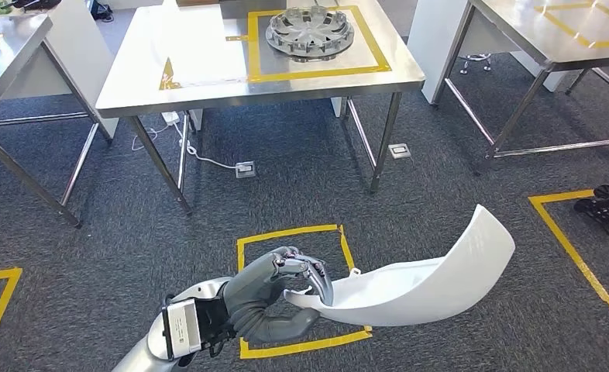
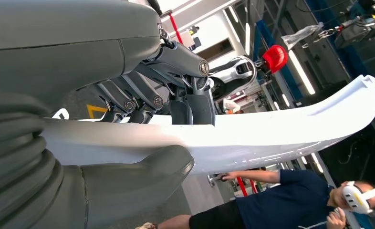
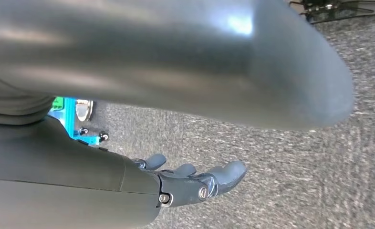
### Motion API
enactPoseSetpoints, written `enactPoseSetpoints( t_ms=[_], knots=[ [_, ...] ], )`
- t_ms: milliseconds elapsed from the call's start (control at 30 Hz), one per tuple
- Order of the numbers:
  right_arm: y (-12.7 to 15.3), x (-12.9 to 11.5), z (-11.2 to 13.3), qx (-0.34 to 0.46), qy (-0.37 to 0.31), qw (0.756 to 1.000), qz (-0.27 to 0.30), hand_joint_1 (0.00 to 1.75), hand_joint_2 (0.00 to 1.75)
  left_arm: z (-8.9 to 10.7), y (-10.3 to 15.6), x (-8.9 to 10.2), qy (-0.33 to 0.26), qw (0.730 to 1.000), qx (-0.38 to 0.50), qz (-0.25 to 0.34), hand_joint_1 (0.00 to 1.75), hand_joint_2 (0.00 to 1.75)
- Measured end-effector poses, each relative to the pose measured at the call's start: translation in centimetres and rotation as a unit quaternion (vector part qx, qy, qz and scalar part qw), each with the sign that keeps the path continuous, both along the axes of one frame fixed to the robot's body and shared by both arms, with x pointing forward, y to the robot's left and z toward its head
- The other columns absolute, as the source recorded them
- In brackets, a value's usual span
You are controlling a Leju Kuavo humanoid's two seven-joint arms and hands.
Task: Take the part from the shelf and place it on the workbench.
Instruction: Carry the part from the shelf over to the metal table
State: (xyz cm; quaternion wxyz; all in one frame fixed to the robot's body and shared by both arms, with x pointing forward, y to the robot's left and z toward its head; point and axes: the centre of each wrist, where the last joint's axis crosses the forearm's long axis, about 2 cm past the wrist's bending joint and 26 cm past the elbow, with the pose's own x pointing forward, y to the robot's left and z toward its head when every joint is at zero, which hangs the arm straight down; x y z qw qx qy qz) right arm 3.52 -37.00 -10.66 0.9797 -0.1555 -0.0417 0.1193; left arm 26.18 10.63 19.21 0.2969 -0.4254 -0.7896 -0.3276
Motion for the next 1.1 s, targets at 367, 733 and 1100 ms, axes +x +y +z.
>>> enactPoseSetpoints(
  t_ms=[367, 733, 1100],
  knots=[
    [0.02, -0.11, -0.01, -0.001, 0.006, 1.0, 0.0, 0.0, 0.0, 0.11, -0.29, -0.05, 0.0, 1.0, 0.001, -0.007, 1.75, 1.75],
    [0.27, -0.03, -0.04, 0.001, 0.009, 1.0, -0.003, 0.0, 0.0, 0.29, -0.33, 0.03, -0.004, 1.0, 0.002, -0.012, 1.75, 1.75],
    [0.53, -0.02, -0.08, 0.003, 0.008, 1.0, -0.003, 0.0, 0.0, 0.09, -0.23, 0.02, -0.001, 1.0, 0.005, -0.012, 1.75, 1.75]
  ],
)
